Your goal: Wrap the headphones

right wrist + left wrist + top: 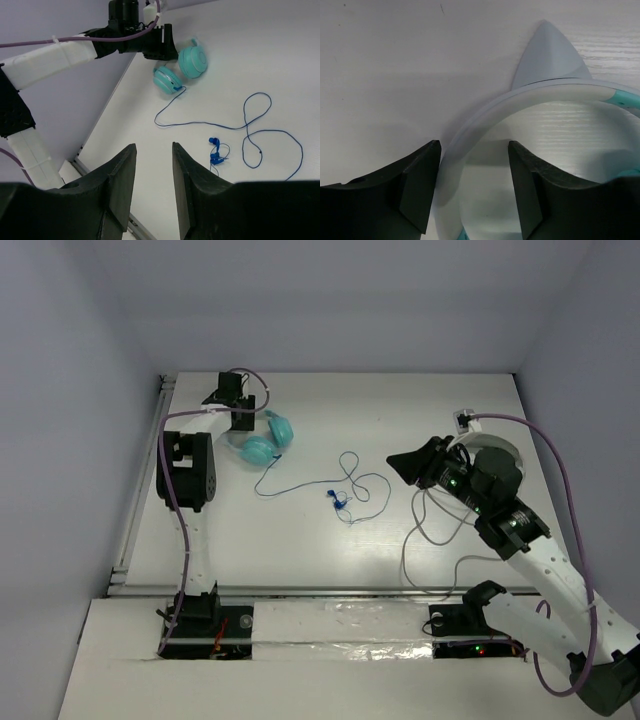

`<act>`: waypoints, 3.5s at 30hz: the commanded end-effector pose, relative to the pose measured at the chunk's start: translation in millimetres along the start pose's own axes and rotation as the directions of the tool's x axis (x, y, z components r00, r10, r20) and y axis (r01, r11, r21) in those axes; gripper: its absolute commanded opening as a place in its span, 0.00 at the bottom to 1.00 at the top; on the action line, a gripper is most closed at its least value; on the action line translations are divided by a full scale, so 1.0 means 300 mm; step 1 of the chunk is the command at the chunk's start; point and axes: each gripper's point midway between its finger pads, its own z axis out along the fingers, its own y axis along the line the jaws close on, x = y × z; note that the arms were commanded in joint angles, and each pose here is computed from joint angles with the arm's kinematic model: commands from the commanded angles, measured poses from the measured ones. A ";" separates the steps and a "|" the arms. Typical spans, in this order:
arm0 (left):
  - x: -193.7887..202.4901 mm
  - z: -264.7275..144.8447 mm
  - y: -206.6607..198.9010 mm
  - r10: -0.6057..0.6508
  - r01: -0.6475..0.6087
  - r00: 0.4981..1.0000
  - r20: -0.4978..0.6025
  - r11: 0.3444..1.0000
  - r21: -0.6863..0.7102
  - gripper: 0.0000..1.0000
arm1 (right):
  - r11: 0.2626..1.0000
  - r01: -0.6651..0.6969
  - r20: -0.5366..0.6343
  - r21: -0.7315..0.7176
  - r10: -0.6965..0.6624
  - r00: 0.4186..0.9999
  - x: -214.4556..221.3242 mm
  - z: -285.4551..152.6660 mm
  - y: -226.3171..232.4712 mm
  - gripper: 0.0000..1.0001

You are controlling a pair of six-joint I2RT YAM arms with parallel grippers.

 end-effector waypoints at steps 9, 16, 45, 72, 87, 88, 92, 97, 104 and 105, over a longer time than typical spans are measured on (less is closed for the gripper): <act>0.016 -0.038 0.024 -0.047 0.047 0.999 0.021 0.999 -0.022 0.03 | 0.999 0.015 0.018 -0.044 -0.014 1.000 -0.016 0.017 0.030 0.41; 0.060 -0.073 0.035 -0.099 0.099 0.995 0.007 0.995 -0.025 0.29 | 0.998 0.009 0.019 -0.066 -0.008 1.000 -0.014 0.025 0.040 0.41; 0.041 0.036 -0.076 -0.037 0.036 0.998 -0.060 0.999 -0.009 0.31 | 0.999 0.000 0.018 -0.038 0.001 1.000 -0.003 0.033 0.015 0.28; -0.339 -0.920 -0.268 -0.325 0.159 0.920 0.221 0.821 0.549 0.00 | 0.951 0.219 -0.113 -0.217 -0.248 0.962 0.095 0.336 -0.017 0.76; -0.432 -1.415 -0.327 -0.410 0.003 0.844 0.344 0.646 0.763 0.00 | 0.929 0.242 -0.108 -0.281 -0.281 0.954 0.193 0.461 -0.083 0.86; -0.451 -1.456 -0.324 -0.411 -0.020 0.834 0.368 0.644 0.765 0.00 | 0.929 0.222 -0.123 -0.295 -0.267 0.956 0.221 0.455 -0.086 0.84; -0.457 -1.495 -0.322 -0.410 -0.035 0.830 0.378 0.639 0.769 0.00 | 0.918 0.149 -0.133 -0.368 -0.210 0.968 0.279 0.437 -0.067 0.75; -0.451 -1.523 -0.321 -0.421 -0.047 0.819 0.391 0.630 0.775 0.00 | 0.926 0.144 -0.138 -0.348 -0.203 0.969 0.299 0.467 -0.098 0.65; -0.481 -1.559 -0.315 -0.442 -0.052 0.799 0.408 0.626 0.779 0.00 | 0.941 0.213 -0.041 -0.262 -0.231 0.972 0.225 0.385 -0.103 0.16; -0.485 -1.566 -0.315 -0.445 -0.053 0.796 0.410 0.624 0.780 0.00 | 0.941 0.208 -0.018 -0.266 -0.221 0.975 0.209 0.369 -0.090 0.09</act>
